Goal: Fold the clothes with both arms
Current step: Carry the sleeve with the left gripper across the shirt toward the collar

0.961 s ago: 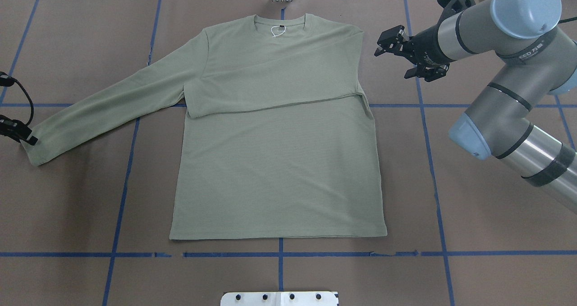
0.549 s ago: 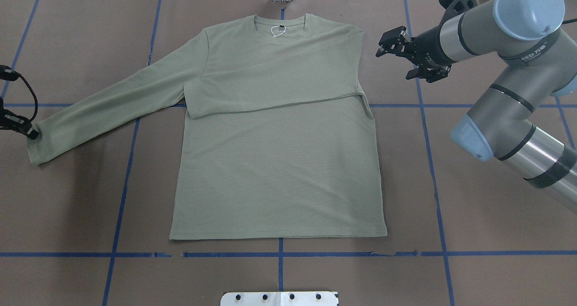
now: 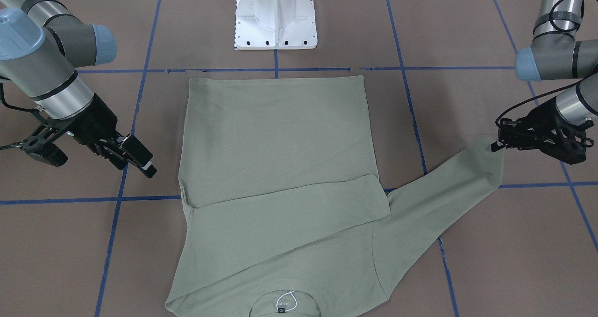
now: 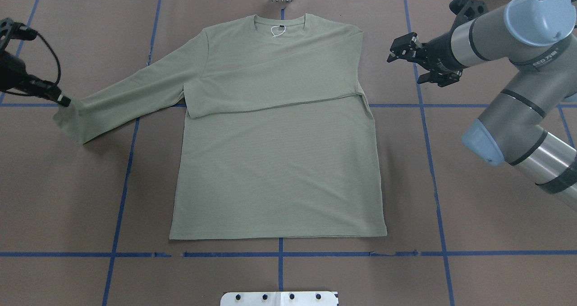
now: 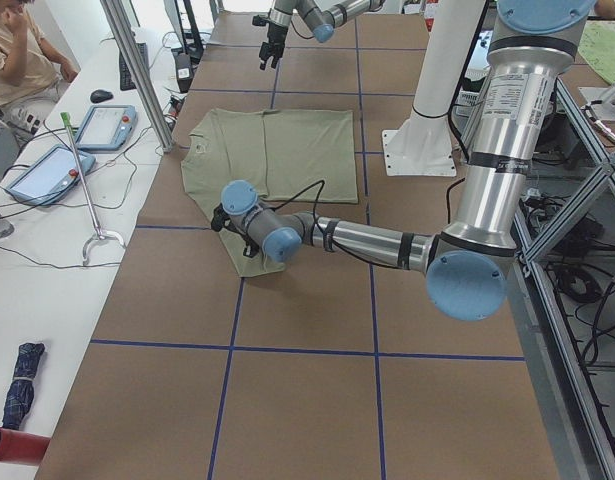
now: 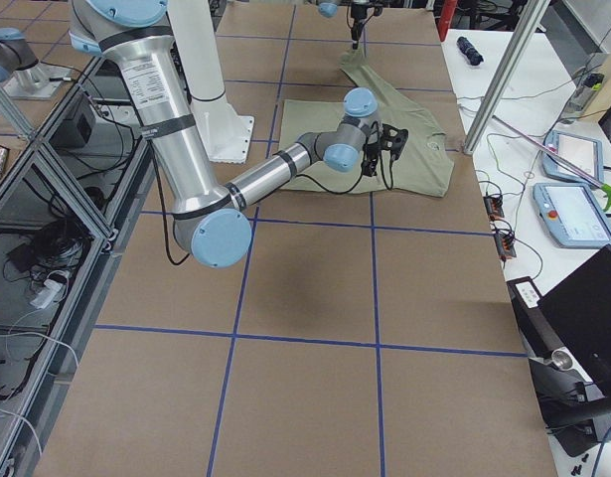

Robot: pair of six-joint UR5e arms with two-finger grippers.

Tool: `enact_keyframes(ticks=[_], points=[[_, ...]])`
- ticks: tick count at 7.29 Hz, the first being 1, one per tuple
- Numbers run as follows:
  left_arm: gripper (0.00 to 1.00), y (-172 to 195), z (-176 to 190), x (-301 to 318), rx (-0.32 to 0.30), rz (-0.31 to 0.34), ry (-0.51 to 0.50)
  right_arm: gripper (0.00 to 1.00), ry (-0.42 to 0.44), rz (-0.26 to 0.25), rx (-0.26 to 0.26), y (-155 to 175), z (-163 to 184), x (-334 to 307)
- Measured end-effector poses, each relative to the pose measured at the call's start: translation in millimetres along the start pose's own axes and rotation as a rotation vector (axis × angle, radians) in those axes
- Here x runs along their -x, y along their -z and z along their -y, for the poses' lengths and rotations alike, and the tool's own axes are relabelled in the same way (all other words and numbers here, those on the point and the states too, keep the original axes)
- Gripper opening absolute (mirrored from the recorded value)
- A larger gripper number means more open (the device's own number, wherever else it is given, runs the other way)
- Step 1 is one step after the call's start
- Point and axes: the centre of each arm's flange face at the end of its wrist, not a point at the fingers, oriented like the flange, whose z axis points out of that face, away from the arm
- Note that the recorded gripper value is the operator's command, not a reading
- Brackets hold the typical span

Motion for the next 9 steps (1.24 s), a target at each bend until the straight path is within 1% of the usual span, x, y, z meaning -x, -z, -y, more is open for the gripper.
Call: enact_keyframes(ticks=[1, 2, 3, 4, 5, 6, 7, 8, 9], points=[[0.0, -6, 28, -62, -0.006, -0.048, 0.041, 1.0, 0.054, -0.027, -0.008, 4, 7, -26], [0.0, -28, 53, -137, 0.013, -0.098, 0.089, 1.0, 0.093, -0.052, -0.013, 9, 17, -51], [0.0, -51, 82, -212, 0.018, -0.132, 0.15, 1.0, 0.109, -0.069, -0.016, 12, 24, -72], [0.0, -67, 116, -283, -0.011, -0.155, 0.206, 1.0, 0.124, -0.08, -0.02, 15, 29, -92], [0.0, -74, 150, -341, -0.063, -0.186, 0.249, 1.0, 0.141, -0.09, -0.024, 18, 34, -112], [0.0, -75, 182, -386, -0.125, -0.219, 0.284, 1.0, 0.154, -0.101, -0.027, 21, 36, -128], [0.0, -85, 200, -426, -0.188, -0.239, 0.304, 1.0, 0.16, -0.107, -0.027, 23, 37, -137], [0.0, -113, 194, -465, -0.242, -0.252, 0.301, 1.0, 0.164, -0.103, -0.031, 26, 38, -147], [0.0, -144, 175, -495, -0.273, -0.262, 0.289, 1.0, 0.164, -0.096, -0.041, 31, 40, -161]])
